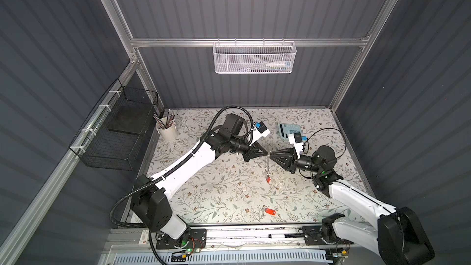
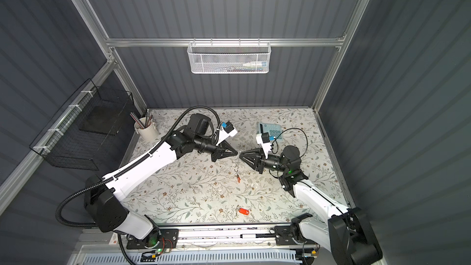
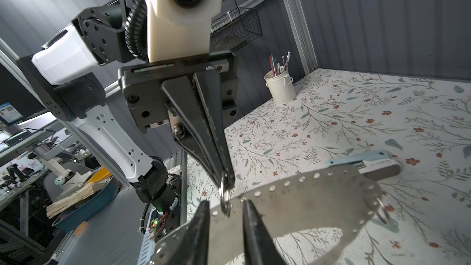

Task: Put the keys on the keyring
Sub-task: 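Raise the left gripper, tilting the plate over the right gripper, then lower the left gripper, bringing the plate level between both grippers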

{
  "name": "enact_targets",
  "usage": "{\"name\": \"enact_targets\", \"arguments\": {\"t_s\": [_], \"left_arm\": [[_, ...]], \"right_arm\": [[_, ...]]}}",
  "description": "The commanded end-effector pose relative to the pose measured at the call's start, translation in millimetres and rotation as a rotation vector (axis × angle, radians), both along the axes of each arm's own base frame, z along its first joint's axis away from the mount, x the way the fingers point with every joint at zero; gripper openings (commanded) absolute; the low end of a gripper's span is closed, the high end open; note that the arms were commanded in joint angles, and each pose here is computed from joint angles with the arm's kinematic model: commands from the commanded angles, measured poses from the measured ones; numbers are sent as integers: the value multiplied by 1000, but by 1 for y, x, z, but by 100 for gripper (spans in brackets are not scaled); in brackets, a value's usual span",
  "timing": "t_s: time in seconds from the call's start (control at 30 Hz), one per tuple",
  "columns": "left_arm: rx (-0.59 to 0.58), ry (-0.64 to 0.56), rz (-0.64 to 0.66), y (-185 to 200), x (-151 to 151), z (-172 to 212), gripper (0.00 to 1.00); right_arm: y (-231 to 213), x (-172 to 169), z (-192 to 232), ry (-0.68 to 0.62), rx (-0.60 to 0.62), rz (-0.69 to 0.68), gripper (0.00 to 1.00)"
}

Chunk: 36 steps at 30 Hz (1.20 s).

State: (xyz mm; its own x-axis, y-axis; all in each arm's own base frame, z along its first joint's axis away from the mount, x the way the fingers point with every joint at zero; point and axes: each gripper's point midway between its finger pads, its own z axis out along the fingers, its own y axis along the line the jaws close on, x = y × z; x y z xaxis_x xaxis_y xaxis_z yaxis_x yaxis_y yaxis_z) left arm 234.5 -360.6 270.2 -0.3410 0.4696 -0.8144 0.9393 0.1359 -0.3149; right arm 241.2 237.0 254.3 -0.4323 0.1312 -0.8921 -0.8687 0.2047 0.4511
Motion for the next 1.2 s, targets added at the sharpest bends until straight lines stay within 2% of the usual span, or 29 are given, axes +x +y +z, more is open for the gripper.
{"name": "enact_targets", "arguments": {"t_s": [0.0, 0.43, 0.67, 0.77, 0.83, 0.93, 1.03, 1.17], "left_arm": [[-18, -8, -27, -1, -2, 7, 0], [8, -1, -23, -1, 0, -2, 0], [42, -3, 68, -1, 18, -10, 1], [-26, 52, 81, 0, 16, -7, 12], [-134, 95, 115, 3, 19, 4, 25], [-246, 103, 179, 10, 23, 12, 37], [-341, 117, 215, 16, 20, 15, 43], [-489, 132, 211, 21, 11, 24, 45]], "right_arm": [[3, 4, 14, -32, 28, 20, 19], [4, 7, 12, -12, 49, 24, 0], [4, 8, 12, -9, 51, 17, 0], [4, 10, 11, -7, 54, 4, 0], [3, 11, 12, -5, 62, 0, 0], [4, 12, 13, 0, 75, 3, 0], [4, 13, 14, 3, 88, 10, 0], [5, 13, 14, 10, 95, 17, 0]]}}
